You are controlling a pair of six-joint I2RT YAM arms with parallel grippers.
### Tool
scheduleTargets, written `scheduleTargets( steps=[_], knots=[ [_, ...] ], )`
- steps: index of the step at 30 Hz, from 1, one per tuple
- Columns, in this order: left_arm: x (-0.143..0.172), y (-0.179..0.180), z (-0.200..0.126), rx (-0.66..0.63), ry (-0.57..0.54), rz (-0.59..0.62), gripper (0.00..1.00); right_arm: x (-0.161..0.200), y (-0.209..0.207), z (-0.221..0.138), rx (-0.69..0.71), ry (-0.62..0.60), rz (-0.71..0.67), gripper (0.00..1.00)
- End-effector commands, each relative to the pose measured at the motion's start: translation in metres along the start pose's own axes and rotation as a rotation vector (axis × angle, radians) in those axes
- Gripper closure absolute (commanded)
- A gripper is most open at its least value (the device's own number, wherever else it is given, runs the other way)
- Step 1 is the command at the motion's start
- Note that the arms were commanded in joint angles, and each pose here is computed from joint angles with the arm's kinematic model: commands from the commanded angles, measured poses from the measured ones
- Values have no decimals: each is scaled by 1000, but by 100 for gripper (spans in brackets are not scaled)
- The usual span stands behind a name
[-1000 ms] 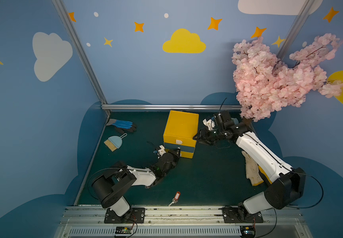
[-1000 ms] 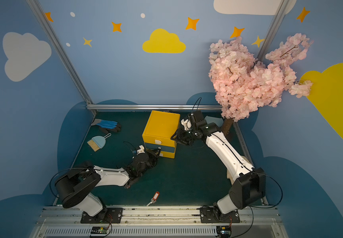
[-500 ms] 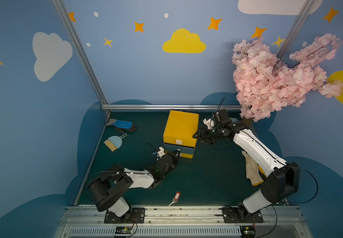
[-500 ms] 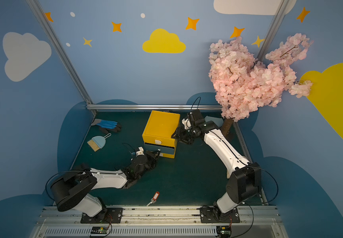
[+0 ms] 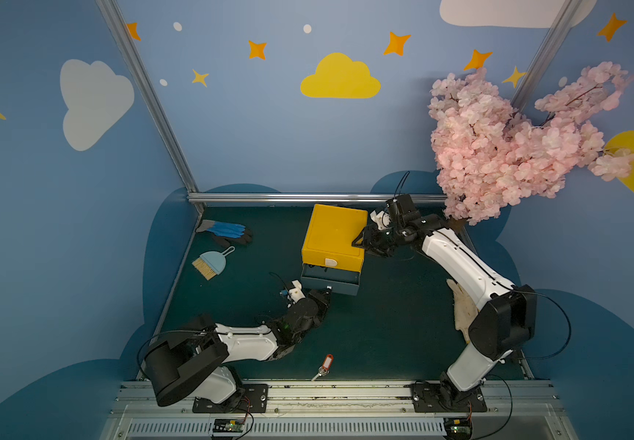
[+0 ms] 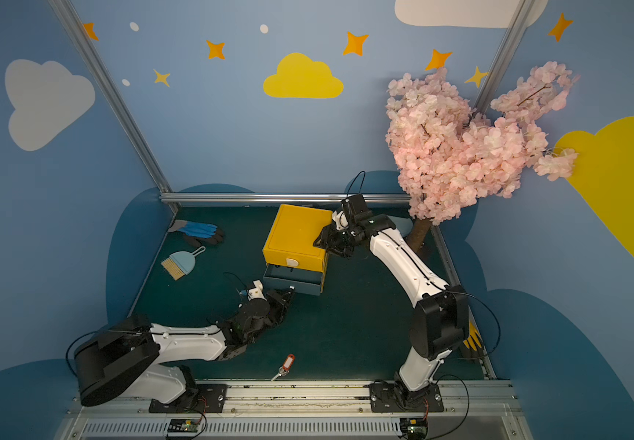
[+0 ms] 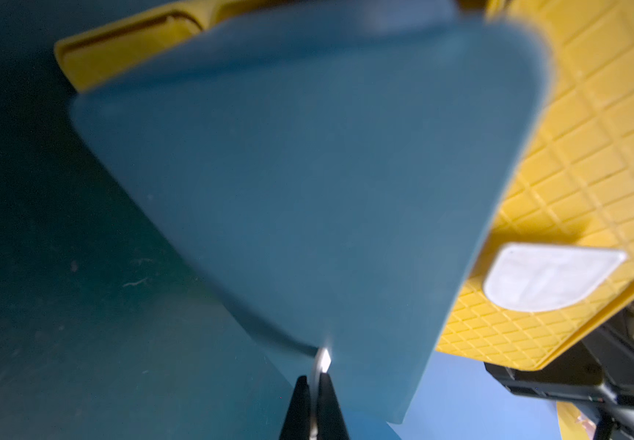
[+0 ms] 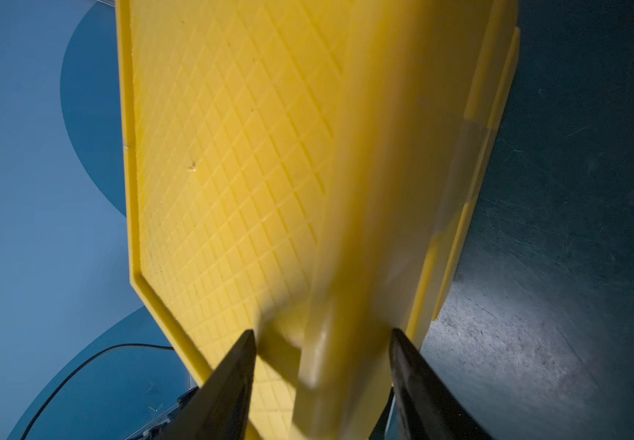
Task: Take the keys out of the drawer
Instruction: Open the drawer in the storage box.
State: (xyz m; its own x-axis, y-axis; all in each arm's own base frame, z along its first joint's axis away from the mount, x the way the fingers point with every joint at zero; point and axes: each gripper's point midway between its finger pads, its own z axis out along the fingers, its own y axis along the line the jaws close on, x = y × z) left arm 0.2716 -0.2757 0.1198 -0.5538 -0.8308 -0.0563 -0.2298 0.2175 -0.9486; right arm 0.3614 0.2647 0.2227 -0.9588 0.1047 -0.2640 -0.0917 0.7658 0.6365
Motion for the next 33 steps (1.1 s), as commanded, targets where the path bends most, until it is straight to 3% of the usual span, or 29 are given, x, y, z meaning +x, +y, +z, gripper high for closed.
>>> scheduleTargets(
  steps=[1, 16, 33],
  knots=[
    [9, 12, -9, -48, 26, 24, 95, -7, -5, 7, 20, 2, -10, 45],
    [25, 27, -60, -101, 7, 99, 94, -11, -6, 19, 12, 15, -11, 46],
    [42, 34, -73, -101, 13, 84, 94, -6, -5, 13, 5, 15, -18, 47]
  ],
)
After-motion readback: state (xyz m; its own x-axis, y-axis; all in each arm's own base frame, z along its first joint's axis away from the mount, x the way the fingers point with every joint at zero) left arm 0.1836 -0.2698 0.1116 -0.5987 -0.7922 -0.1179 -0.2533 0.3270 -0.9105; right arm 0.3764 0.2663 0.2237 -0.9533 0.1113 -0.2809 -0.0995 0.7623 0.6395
